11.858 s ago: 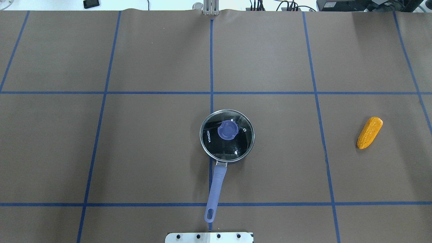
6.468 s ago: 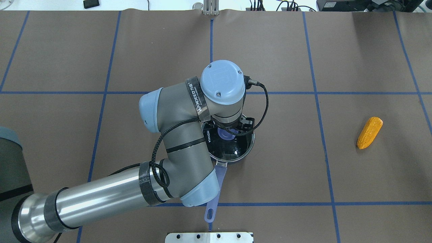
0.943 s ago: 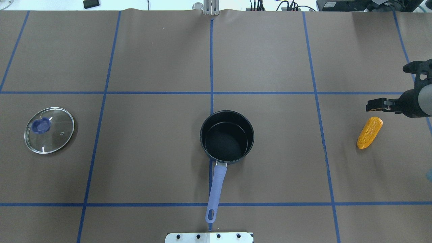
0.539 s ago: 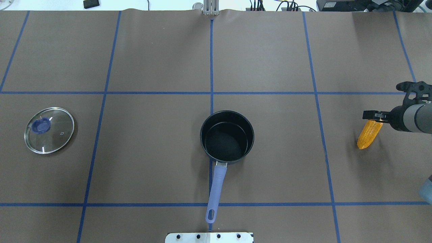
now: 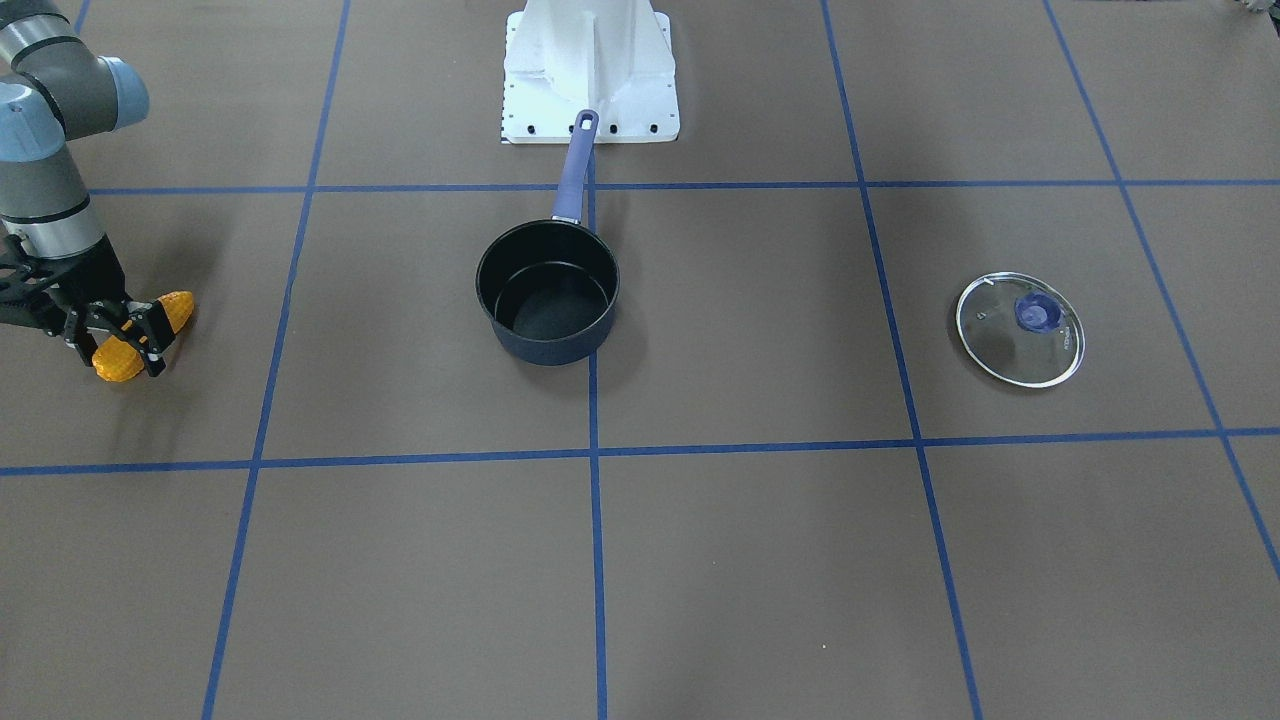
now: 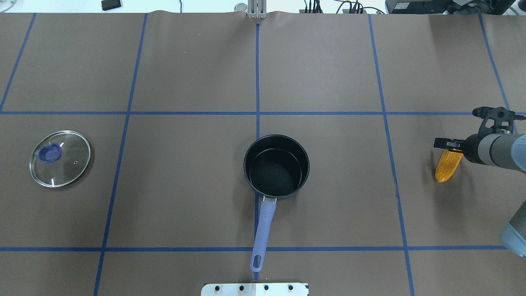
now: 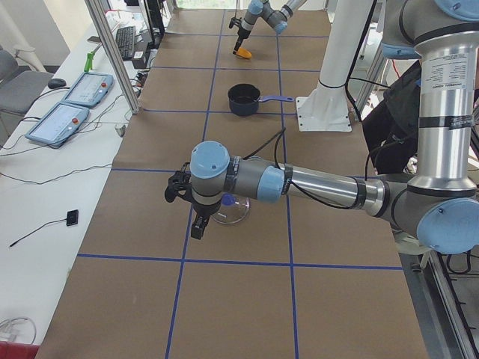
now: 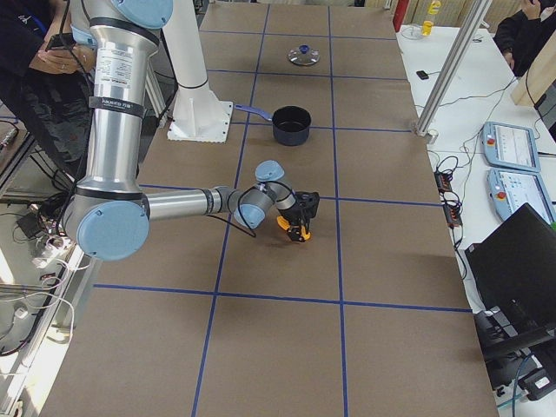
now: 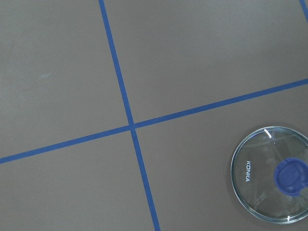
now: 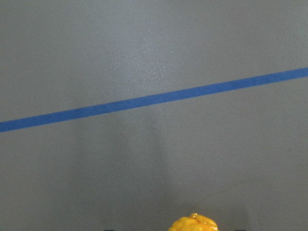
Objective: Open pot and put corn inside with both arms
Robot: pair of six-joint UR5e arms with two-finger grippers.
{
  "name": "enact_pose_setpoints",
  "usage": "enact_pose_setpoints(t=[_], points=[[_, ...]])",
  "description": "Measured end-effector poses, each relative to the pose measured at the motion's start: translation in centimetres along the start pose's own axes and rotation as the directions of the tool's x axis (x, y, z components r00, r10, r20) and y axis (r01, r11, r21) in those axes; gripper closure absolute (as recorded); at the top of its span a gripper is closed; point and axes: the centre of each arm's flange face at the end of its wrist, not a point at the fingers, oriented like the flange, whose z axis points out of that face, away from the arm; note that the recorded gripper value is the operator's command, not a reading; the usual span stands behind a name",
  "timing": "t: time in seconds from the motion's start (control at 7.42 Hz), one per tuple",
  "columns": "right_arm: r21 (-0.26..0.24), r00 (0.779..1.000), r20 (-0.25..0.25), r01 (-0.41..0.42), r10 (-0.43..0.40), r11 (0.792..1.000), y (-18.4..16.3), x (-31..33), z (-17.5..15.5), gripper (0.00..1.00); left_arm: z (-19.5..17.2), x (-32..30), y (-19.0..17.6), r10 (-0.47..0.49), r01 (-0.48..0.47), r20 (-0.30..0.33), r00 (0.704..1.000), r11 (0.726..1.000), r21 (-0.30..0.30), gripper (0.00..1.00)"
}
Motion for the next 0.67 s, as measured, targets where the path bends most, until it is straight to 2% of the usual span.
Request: enact_pose_setpoints(t=[0.27, 0.4, 0.67], points=[[0.002, 1.0, 0.023, 0.011, -0.011, 1.0, -0.1, -1.1, -0.7, 1.0, -0.1, 0.1, 0.1, 0.001, -0.001, 0.0, 1.0, 1.0, 0.001, 0.01], [0.007, 0.998, 0.06, 0.02, -0.02, 1.0, -0.5, -3.0, -1.7, 1.0, -0.1, 0.1, 0.1, 0.001, -0.001, 0.0, 1.0, 1.0, 0.001, 0.01], [0.043, 0.979, 0.202, 0.028, -0.036, 0.999, -2.9, -11.0, -4.2, 1.0, 0.0, 0.1, 0.1, 0.0, 0.0, 0.0, 1.0, 1.0, 0.0, 0.01]])
